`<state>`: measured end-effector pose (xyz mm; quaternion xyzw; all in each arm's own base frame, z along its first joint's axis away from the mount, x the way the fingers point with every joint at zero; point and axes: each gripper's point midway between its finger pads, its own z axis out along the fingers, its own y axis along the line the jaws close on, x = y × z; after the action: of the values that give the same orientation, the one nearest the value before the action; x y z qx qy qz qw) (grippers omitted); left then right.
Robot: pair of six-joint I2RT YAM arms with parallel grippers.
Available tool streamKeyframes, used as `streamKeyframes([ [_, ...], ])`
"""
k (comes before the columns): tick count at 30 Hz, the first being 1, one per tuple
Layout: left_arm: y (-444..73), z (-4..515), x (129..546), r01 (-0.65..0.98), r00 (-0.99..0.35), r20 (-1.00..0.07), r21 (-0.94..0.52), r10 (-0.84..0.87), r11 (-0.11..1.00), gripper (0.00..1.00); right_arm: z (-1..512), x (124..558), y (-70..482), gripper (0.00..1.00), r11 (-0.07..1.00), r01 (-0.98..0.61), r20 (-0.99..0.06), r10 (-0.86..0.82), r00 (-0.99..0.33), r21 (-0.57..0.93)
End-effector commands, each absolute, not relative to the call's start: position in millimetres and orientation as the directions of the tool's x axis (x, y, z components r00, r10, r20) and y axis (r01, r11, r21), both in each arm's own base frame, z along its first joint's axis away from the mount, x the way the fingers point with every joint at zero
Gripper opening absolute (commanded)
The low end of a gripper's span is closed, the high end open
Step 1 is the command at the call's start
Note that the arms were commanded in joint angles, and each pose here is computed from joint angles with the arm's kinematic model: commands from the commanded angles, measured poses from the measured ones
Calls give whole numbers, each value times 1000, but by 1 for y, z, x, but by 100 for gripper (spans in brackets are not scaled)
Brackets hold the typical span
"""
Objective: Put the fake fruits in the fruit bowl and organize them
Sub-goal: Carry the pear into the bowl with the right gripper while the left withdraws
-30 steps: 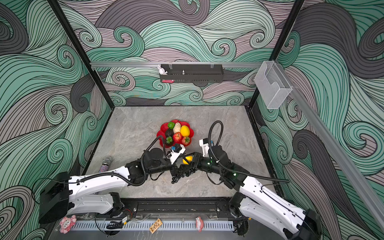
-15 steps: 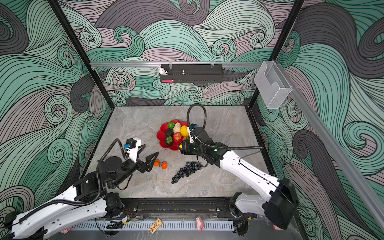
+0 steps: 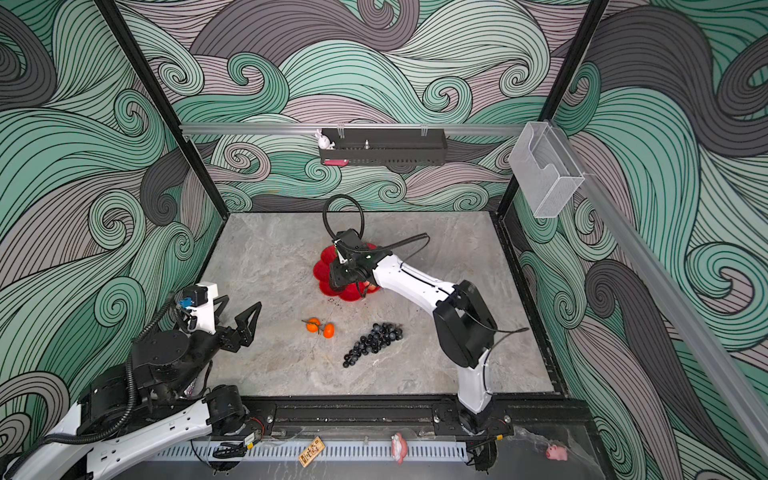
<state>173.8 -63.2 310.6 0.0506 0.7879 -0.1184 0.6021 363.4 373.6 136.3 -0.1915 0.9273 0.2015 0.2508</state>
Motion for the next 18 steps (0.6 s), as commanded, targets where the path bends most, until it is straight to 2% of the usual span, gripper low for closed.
streamKeyframes([
  [1, -43, 307, 170, 160, -269, -961, -117, -71, 980, 87, 130, 372, 379, 49, 848, -485, -533, -316, -785, 213],
  [18, -41, 306, 167, 172, -263, -961, -135, -87, 976, 87, 98, 420, 428, 52, 833, -532, -531, -384, -756, 155],
])
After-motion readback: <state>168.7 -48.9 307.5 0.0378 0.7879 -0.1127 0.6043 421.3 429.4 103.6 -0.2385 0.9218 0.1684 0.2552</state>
